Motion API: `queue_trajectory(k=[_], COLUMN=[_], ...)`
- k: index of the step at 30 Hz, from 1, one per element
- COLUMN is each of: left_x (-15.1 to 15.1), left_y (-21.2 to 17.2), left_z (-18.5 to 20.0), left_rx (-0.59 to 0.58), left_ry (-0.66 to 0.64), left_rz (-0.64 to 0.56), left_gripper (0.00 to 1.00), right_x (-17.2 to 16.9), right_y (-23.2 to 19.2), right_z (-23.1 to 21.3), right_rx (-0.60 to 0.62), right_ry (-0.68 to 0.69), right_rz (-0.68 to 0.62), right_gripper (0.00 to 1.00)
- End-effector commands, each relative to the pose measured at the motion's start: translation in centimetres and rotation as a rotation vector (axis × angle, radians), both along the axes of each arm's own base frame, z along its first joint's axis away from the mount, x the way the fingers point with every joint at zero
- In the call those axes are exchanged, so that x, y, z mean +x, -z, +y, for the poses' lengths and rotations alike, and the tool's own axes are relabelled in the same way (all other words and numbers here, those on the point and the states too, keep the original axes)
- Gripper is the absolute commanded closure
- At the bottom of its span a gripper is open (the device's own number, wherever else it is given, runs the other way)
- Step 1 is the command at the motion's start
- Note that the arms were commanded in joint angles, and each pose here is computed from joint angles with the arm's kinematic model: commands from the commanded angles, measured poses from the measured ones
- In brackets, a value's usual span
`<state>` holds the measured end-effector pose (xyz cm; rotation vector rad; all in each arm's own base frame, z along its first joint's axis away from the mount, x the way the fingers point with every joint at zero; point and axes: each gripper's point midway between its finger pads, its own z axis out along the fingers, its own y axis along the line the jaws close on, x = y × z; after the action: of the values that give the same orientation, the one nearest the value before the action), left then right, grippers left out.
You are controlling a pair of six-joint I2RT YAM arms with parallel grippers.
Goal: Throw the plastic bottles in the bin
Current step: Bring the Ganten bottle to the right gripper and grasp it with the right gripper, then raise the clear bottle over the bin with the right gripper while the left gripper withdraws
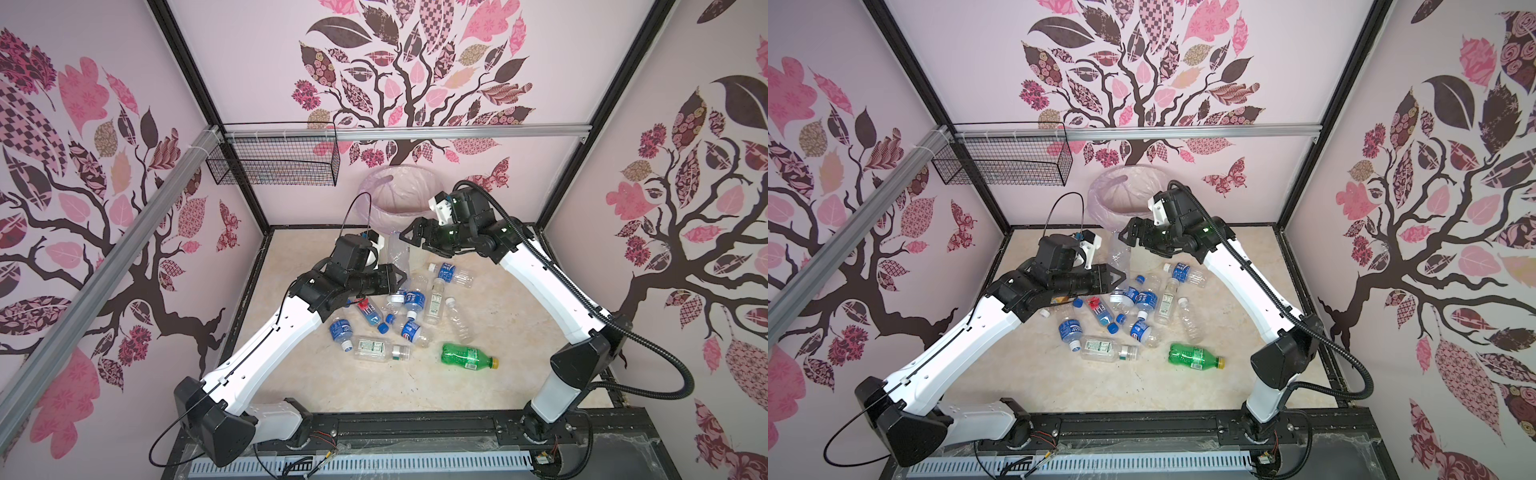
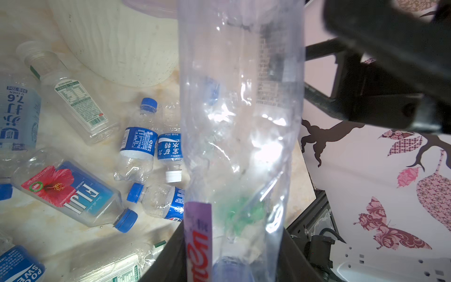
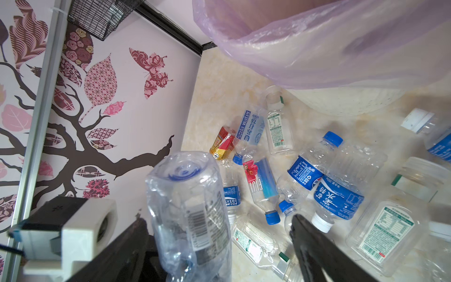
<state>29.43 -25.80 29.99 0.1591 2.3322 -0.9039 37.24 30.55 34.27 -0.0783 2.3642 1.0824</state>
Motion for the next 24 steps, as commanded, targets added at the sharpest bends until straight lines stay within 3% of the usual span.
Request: queue_trajectory(k=[1,10,16,24], left_x=[0.3,0.3,0.1,0.1], left_y=[-2.0,-2.9,-2.5,-1.8], left_z=[-1.0,-1.0,-1.5,-0.8], left_rx=[-0.035,-0.016,-0.019,0.037], left_ry=[0.032,0.049,0.075,0.059], left_rz=[-0.038,-0.048,-0.027,-0.009], left_gripper=[0.55,0.55,0.54,0.48], right_x=[-0.7,-0.8,-0.5,0.7], right_y=[-1.2,-0.4,0.0,-1.5], right_z=[0.7,2.6,3.2,2.1], right_rx=[0.06,0.088,0.097,0.037], right_ry=[-0.036,-0.078,-0.089,-0.043], right_rz=[-0.016,-0.002,-0.001,-0.086], right_gripper=[0.1,0.17,0.33,0.42])
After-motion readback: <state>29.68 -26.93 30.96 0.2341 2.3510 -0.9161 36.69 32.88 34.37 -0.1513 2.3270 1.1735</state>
